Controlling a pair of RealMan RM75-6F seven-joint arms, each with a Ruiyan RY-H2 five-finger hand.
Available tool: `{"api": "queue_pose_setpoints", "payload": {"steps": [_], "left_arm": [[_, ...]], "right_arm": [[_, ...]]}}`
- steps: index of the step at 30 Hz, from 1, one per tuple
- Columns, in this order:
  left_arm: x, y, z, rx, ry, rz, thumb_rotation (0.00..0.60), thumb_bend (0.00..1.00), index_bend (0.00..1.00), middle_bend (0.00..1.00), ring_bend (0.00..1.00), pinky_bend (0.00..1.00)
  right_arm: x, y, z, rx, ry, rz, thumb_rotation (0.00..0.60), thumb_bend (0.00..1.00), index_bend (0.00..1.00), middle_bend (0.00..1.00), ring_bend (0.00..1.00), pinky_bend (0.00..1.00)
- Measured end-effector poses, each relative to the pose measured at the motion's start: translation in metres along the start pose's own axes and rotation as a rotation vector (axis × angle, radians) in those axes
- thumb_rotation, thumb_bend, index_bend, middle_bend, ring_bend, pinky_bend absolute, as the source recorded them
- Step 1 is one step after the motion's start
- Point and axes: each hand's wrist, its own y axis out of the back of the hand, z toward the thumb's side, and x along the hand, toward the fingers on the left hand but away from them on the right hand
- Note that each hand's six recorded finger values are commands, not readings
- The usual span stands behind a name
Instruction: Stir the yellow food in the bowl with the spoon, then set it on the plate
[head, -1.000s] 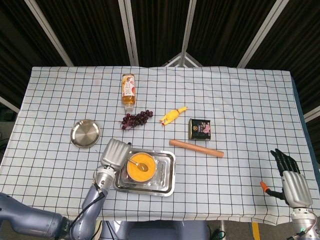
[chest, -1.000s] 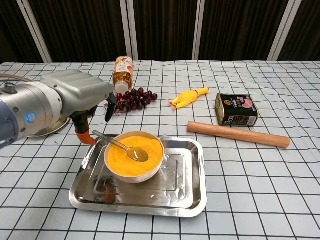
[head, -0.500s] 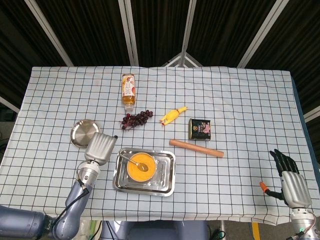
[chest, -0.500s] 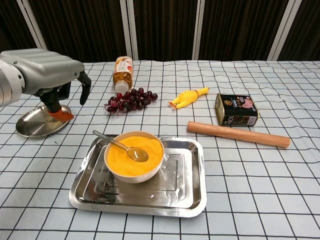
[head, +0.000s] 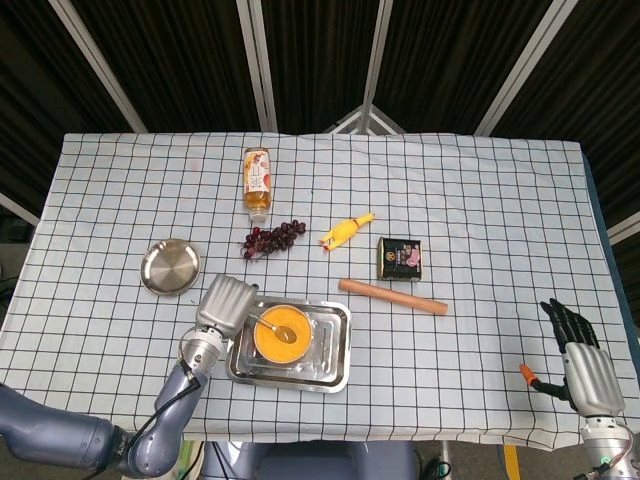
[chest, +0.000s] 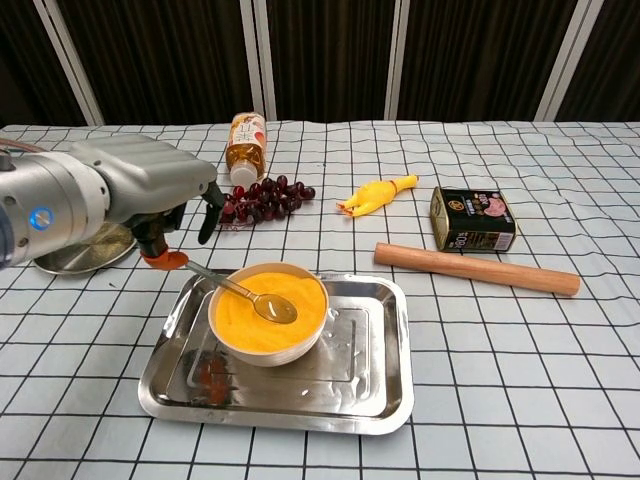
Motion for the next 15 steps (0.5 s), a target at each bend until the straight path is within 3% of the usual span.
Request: {"api": "queue_pose_setpoints", "payload": {"steps": [15], "left_arm": [[0.007,-0.007,0.015,0.035,0.009,-0.032,0.600,0.48,0.45,1.00,1.00,1.00]], "right_arm": [[0.000,-0.001,0.001,0.000,0.003,0.002,0.600,0.32,0.00,0.00,0.00,0.00]]}}
